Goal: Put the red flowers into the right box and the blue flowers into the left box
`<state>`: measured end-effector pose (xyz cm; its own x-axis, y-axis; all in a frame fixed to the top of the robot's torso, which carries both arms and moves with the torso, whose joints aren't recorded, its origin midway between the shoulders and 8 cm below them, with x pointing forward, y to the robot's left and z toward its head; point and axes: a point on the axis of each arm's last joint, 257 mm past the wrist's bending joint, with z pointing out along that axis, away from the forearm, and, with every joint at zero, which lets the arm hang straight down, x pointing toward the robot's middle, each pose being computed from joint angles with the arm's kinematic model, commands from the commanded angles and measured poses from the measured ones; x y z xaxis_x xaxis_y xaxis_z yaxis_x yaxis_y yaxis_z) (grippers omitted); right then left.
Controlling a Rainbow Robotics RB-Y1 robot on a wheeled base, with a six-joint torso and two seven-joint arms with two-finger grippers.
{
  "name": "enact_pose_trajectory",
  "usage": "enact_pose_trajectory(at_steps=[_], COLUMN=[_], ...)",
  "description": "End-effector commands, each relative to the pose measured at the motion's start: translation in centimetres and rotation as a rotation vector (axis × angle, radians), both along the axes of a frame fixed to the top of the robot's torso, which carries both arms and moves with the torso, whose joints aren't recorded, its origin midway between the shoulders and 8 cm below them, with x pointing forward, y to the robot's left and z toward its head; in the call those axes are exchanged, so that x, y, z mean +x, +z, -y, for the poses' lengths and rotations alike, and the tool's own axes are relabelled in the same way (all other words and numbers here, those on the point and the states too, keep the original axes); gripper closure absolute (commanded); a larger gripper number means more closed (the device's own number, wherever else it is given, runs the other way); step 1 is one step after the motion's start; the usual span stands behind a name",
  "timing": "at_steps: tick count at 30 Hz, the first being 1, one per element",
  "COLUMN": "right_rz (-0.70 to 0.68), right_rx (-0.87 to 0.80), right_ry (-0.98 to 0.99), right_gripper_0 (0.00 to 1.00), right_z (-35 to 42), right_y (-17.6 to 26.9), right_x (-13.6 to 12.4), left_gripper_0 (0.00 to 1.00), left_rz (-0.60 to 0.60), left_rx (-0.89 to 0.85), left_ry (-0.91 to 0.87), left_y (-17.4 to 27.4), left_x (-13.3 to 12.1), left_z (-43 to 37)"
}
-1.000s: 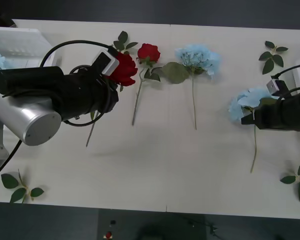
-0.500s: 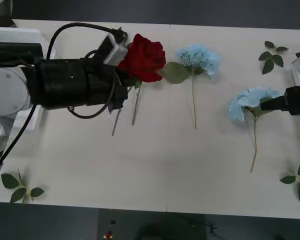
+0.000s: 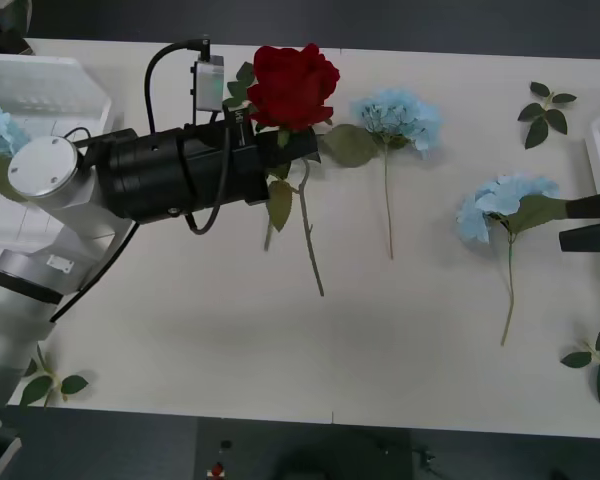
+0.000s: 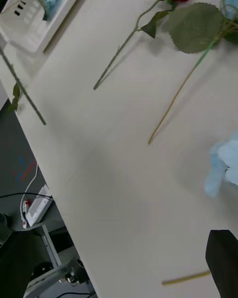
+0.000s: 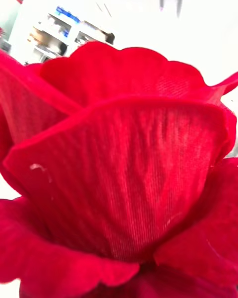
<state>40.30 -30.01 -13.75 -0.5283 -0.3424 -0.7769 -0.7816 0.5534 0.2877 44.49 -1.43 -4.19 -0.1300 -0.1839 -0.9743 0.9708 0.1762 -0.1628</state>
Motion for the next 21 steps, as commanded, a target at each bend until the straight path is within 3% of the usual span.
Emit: enact_pose_trajectory(at_steps=[1,11,21], right_rz=[0.081,0.135,0.158], right_rx=[0.027,0.123,0.222], right_ry=[0.107,0.178,0.21], right_gripper_0=[0.0,0.0,0.0], right_z=[-1.6,-5.3,-8.9], right_y=[-0.5,-1.9,-1.4], right_x=[-1.9,-3.3,-3.3], left_gripper_0=[1.0,1.0,1.0], left_rz=[-0.019,-0.161,-0.176], left_rx=[-0.115,-0.229,-0.214], left_ry=[0.004,0.003,-0.016], left_y=[3.2,4.5,4.1], left_x=[-0.3,-0.4,-1.2], left_z=[3.7,8.1,10.1])
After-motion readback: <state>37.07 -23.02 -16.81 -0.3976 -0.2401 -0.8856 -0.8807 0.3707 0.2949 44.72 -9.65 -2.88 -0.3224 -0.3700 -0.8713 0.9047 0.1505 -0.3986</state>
